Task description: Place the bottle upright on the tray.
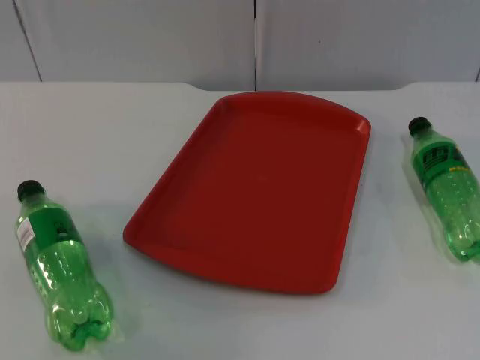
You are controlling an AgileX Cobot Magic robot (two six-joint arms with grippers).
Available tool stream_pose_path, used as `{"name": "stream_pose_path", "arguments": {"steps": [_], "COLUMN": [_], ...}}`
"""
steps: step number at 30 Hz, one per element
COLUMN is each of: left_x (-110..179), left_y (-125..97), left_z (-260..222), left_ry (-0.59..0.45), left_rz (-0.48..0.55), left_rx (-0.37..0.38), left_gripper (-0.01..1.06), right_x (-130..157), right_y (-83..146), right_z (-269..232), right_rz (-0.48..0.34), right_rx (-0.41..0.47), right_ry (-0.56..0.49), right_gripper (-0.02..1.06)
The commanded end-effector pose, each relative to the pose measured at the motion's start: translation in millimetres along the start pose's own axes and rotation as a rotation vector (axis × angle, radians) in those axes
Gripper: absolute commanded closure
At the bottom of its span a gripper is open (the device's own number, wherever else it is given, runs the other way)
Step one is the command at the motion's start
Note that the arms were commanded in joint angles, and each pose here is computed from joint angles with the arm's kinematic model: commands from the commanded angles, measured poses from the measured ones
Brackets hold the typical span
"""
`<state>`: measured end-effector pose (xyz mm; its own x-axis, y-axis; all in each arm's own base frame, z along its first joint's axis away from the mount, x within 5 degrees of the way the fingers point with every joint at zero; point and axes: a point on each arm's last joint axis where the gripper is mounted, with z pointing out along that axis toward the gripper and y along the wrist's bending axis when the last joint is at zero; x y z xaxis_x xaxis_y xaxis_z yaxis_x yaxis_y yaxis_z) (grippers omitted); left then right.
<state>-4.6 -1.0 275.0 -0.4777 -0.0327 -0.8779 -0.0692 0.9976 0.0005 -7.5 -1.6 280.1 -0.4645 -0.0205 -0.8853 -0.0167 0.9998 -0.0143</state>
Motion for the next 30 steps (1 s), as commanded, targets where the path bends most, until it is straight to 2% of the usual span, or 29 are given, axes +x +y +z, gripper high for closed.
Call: {"name": "stream_pose_path", "arguments": {"steps": [1,11,21,26,30], "left_x": [0.3,-16.7,-30.4,-38.6,-43.3], "left_y": [-2.6,-4.4,-5.2,-8.8,-11.4], "left_z": [-1.7,-0.7,9.8,21.2,33.0], "left_ry": [0.0,0.091,0.171,0.193,0.252], "left_rz": [-0.024,-0.035,-0.106,-0.138,-0.159], "left_rx": [0.026,0.047,0.05,0.088,0.112], "left_gripper": [0.0,0.0,0.0,0.0,0.0], "right_x": [0.0,0.0,0.0,0.0,0.0], "right_y": [0.1,0.1,0.1,0.1,0.1], "right_z": [0.1,0.1,0.1,0.1,0.1], "right_rz": [-0.001,-0.001,-0.003,-0.003,-0.003], "right_rx": [0.007,0.007,0.007,0.007,0.007], "right_ry": [-0.007,-0.007,-0.007,-0.007,-0.007], "right_gripper": [-0.01,-0.01,-0.01,-0.01,-0.01]}}
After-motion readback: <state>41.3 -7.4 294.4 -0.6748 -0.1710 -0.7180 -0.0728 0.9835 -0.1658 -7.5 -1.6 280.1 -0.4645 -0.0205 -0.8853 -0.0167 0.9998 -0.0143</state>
